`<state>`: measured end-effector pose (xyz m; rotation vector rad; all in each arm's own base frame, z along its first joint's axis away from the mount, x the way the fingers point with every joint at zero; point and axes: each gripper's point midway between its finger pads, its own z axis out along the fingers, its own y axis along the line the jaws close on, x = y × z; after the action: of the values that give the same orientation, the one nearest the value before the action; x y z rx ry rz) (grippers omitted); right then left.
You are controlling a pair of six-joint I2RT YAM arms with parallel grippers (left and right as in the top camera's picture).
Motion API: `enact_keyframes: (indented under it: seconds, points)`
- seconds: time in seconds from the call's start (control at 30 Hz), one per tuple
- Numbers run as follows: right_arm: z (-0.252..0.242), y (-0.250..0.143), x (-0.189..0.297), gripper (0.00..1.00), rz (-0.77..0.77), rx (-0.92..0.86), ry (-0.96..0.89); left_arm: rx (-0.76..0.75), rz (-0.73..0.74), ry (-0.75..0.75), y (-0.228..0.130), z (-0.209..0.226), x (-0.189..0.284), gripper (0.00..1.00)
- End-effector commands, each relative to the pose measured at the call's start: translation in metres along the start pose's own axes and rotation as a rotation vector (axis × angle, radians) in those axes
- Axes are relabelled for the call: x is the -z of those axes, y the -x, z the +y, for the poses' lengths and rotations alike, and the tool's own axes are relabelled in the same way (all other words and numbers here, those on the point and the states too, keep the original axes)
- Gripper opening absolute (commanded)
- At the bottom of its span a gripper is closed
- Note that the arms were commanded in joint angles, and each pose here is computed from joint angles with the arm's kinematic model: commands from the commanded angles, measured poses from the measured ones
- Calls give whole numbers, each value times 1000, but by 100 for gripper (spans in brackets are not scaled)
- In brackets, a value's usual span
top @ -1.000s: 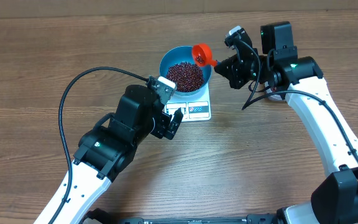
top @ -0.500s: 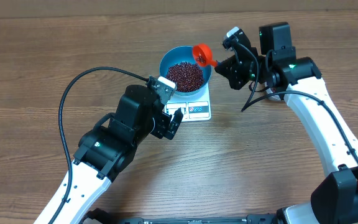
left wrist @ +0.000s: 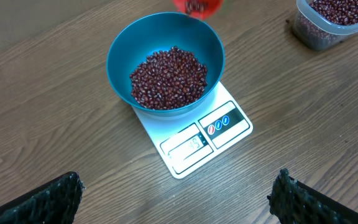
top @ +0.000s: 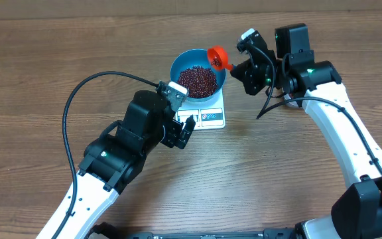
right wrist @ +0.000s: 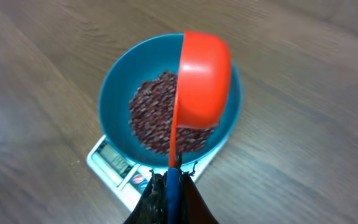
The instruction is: Scoop item into bowl and weigh 150g on scale
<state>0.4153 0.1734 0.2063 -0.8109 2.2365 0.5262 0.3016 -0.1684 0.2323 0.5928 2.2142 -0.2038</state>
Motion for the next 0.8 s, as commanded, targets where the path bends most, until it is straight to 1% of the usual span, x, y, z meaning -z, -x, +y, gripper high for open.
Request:
enact_keyframes:
  seconds: [0.0, 0.07, 0.17, 0.23, 0.3, 0.37, 0.47, 0.57, 0.77]
  points:
    - [-6, -1, -4, 4, 3, -4, -32, -17, 4, 1, -2, 1, -1, 100]
    - [2, -3, -4, 4, 6, -9, 10, -17, 5, 2, -2, 1, -1, 100]
    - [-3, -4, -4, 4, 14, 16, -19, -17, 4, 1, -2, 1, -1, 100]
    - [0, -4, -4, 4, 14, -10, -1, -17, 5, 1, -2, 1, -1, 100]
    - [4, -7, -4, 4, 25, 0, 14, -17, 5, 2, -2, 1, -1, 99]
    - [-3, -6, -4, 4, 24, 6, -29, -17, 4, 1, -2, 1, -1, 100]
    - [4, -2, -5, 4, 6, 1, 15, -17, 5, 1, -2, 1, -1, 100]
    - [0, -3, -5, 4, 11, 10, -15, -17, 4, 1, -2, 1, -1, 100]
    - [4, -2, -5, 4, 7, 9, 11, -17, 5, 1, -2, 1, -1, 100]
